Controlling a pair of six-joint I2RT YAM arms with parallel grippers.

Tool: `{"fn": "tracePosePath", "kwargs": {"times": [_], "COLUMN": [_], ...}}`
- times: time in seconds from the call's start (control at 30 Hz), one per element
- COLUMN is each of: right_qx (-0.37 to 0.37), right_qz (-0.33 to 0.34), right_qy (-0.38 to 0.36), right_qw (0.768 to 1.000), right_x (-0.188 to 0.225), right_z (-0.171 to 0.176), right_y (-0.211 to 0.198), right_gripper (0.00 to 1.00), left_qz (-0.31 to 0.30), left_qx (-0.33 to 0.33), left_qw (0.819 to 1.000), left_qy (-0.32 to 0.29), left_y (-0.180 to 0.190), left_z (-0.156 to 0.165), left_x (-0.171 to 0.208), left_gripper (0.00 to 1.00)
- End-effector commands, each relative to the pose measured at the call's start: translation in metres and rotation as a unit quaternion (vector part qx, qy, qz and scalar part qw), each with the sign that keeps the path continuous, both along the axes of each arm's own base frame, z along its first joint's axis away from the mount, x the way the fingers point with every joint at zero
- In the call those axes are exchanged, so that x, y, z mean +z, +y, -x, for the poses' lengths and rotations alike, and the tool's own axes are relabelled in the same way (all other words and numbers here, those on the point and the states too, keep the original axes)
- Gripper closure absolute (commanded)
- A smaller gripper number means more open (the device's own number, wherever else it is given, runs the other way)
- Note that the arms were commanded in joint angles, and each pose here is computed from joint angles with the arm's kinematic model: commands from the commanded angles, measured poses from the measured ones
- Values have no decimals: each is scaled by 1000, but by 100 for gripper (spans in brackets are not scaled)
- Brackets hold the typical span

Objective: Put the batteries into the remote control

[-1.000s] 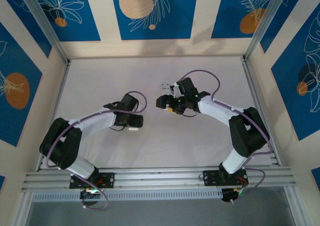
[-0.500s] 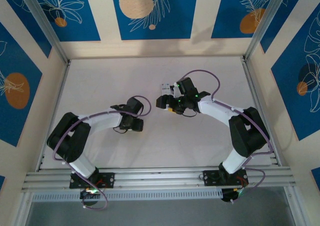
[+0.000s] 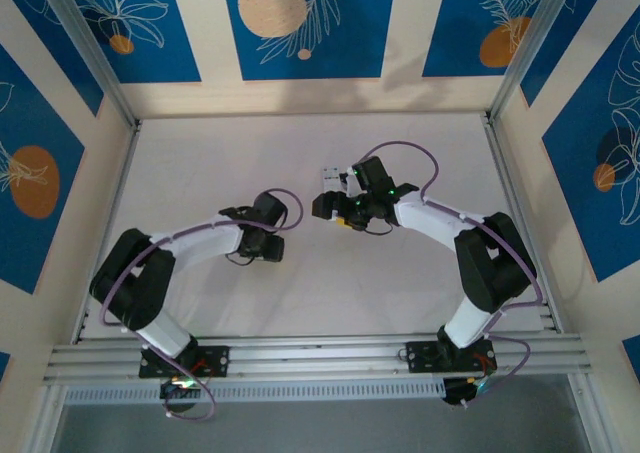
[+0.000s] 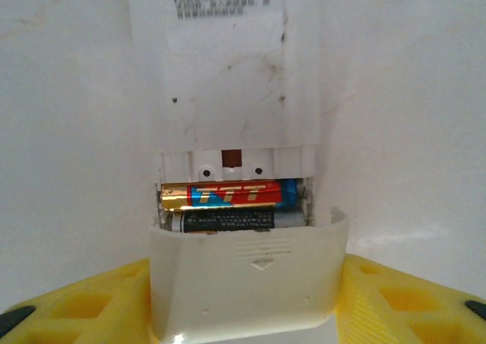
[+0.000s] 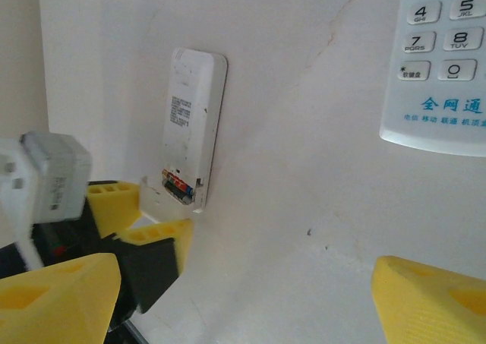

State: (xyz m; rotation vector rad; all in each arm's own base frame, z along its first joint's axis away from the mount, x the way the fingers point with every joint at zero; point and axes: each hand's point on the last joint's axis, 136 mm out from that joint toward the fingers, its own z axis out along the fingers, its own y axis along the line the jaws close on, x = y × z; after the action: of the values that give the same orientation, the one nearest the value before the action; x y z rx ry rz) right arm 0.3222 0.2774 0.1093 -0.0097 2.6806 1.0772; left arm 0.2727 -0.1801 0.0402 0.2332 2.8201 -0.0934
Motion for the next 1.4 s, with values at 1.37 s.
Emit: {"fn": "tracePosePath", "kwargs": {"times": [1.37], "right_qx": [9], "right_qz": [-11], "right_qy": [13], "right_qw": [1000], "right_x": [5], "right_z": [3], "right_y": [6], "right_gripper": [14], "left_qz": [12], "left_qx": [40], "left_qw": [999], "left_qy": [11], "left_y": [23], "left_z": [-13], "left_x": [-11], "left_gripper": [36]}}
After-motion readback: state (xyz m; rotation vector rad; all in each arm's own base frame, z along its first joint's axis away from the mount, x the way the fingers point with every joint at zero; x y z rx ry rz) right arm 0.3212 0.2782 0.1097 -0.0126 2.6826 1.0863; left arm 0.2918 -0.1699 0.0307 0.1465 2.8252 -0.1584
